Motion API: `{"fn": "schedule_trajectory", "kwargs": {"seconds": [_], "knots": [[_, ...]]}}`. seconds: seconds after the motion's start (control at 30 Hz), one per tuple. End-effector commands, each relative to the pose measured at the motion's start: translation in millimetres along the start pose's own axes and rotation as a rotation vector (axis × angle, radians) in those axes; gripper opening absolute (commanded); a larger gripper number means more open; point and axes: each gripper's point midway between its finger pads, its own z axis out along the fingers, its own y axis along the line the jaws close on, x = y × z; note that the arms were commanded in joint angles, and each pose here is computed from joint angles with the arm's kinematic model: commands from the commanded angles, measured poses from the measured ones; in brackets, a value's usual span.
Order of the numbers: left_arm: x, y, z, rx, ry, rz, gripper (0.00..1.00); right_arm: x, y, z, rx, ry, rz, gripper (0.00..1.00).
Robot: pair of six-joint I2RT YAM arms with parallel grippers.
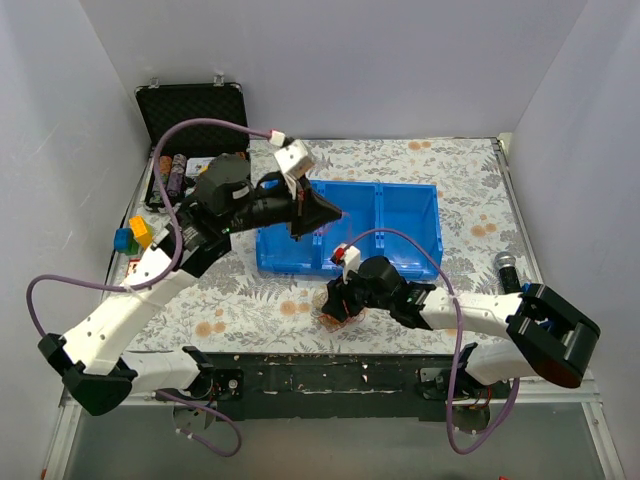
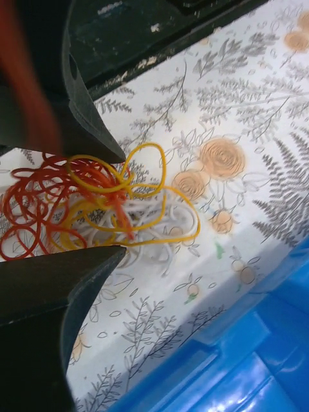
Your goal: Untangle the cables
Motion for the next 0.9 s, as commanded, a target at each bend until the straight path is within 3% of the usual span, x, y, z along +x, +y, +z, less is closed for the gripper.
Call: {"fn": "schedule_trajectory", "kwargs": {"seconds": [0.0,0.3,0.63,0.87], "knots": [[-69.9,-5.9,-22.8,-0.038,-0.164,0.075,0.00,17.2,-14.5,2.9,0.069,0.024,0.001,0.60],[-160.8,10.9,-69.4,-0.235,-0.406,0.162,0.00,31.4,-27.6,-6.6,0.152,0.094,-0.007,0.52],[-246.7,11.6,-134.2,-0.448,-0.662,0.323,0.00,47.1,-32.1,-27.2,0.188,0.132,0.007,0.58],[-293.5,40.4,-211.4,-0.817,-0.956,0.330,0.00,59.9,-35.1,-34.5,0.202,0.159,0.022,0.62]]}}
